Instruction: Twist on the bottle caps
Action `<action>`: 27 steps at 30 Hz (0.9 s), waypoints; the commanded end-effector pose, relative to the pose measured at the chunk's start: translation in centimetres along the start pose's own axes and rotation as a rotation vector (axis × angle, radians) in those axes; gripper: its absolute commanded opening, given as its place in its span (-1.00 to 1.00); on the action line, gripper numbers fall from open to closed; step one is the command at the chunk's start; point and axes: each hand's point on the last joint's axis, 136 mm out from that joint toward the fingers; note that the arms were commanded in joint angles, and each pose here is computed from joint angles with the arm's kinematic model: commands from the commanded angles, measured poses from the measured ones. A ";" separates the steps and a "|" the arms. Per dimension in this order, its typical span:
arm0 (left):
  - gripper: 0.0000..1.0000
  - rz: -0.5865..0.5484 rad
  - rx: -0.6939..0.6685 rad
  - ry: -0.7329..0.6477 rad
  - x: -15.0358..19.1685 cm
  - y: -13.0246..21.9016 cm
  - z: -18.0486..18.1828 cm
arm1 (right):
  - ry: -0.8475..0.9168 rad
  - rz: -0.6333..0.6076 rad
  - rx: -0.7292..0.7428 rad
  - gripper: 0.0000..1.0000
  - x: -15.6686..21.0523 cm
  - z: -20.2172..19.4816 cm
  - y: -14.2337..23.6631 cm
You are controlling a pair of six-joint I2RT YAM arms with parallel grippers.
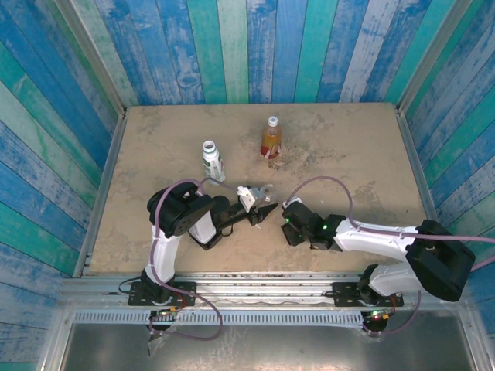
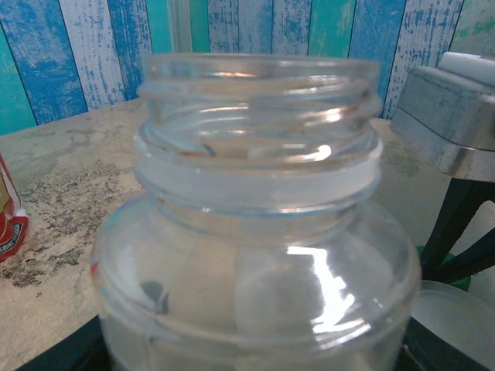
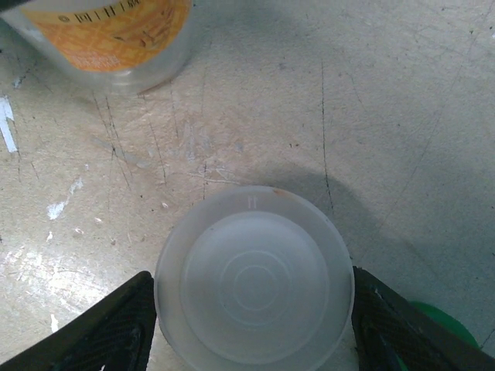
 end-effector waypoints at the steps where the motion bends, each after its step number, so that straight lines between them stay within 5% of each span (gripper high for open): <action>1: 0.05 0.033 0.016 -0.003 2.1 0.4 -0.6 | -0.008 -0.032 -0.005 0.22 -1.2 0.5 0.1; 7: 0.05 0.037 0.019 -0.005 2.1 0.4 -0.7 | -0.003 -0.024 -0.017 0.00 -1.5 1.0 0.0; 27: 0.07 0.046 0.034 -0.006 2.4 0.3 -0.9 | 0.022 -0.188 -0.134 0.02 -7.5 1.9 6.4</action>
Point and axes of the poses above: each hand's point on the last joint's axis, 136 mm out from that joint toward the fingers, its own y axis back along the fingers, its own z axis along the line the jaws close on, x = y × z, and after that the axes turned 8 degrees about -y, right-handed
